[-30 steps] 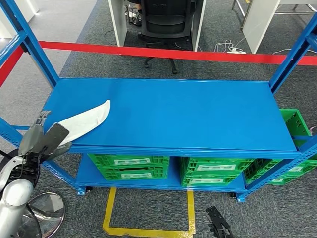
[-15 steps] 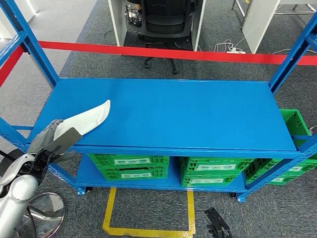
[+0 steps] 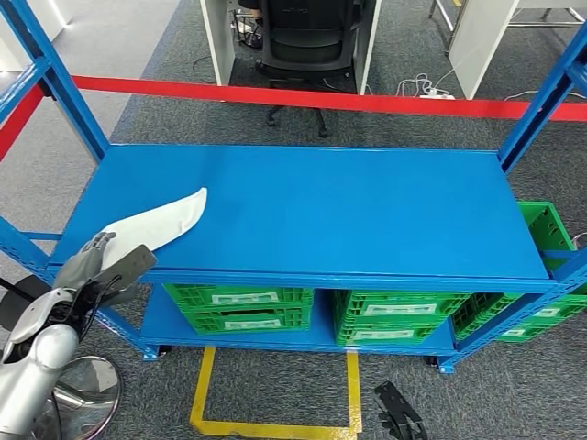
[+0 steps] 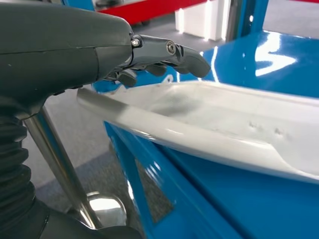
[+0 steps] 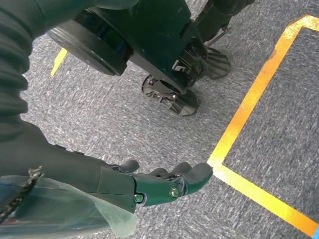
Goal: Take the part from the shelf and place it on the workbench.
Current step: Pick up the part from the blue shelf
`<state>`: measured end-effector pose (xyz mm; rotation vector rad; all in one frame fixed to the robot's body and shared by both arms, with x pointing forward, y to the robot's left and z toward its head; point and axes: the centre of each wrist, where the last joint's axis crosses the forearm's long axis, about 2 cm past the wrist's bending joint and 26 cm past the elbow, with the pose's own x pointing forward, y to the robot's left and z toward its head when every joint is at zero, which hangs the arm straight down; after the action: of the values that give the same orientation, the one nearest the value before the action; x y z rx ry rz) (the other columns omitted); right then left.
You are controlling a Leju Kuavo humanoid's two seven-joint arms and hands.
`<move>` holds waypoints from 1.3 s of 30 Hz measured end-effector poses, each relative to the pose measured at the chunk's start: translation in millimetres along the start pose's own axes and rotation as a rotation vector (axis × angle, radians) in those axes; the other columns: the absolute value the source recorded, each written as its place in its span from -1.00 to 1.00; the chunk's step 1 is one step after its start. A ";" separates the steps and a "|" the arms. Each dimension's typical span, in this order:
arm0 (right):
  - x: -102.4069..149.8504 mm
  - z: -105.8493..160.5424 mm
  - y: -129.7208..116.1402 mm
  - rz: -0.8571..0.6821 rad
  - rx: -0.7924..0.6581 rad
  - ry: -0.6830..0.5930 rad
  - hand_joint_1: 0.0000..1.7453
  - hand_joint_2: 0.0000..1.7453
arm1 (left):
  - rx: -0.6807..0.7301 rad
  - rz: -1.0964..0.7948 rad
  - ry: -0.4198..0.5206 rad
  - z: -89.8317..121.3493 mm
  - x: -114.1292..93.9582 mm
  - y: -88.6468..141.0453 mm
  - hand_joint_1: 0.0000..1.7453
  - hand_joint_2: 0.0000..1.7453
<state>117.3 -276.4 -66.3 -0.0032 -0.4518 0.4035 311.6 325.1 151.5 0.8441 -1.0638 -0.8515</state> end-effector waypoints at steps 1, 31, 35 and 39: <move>0.2 0.0 0.2 0.001 0.001 0.000 -1.00 1.00 | 0.008 -0.010 0.004 -1.1 0.8 0.6 -0.94 1.00; 3.7 0.0 5.6 0.036 0.021 0.013 -1.00 1.00 | 0.029 -0.064 0.026 -13.6 17.9 6.6 0.64 1.00; 5.5 0.5 6.3 0.040 0.023 0.010 -1.00 1.00 | 0.027 -0.057 0.033 -14.1 16.5 7.3 -0.51 1.00; 5.7 0.9 7.1 0.043 0.027 0.008 -1.00 1.00 | 0.006 -0.050 0.050 -12.4 11.6 3.0 -1.00 1.00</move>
<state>118.9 -267.8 -63.7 0.0118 -0.4386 0.4512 326.9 318.1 155.4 0.8955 -1.0054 -0.8658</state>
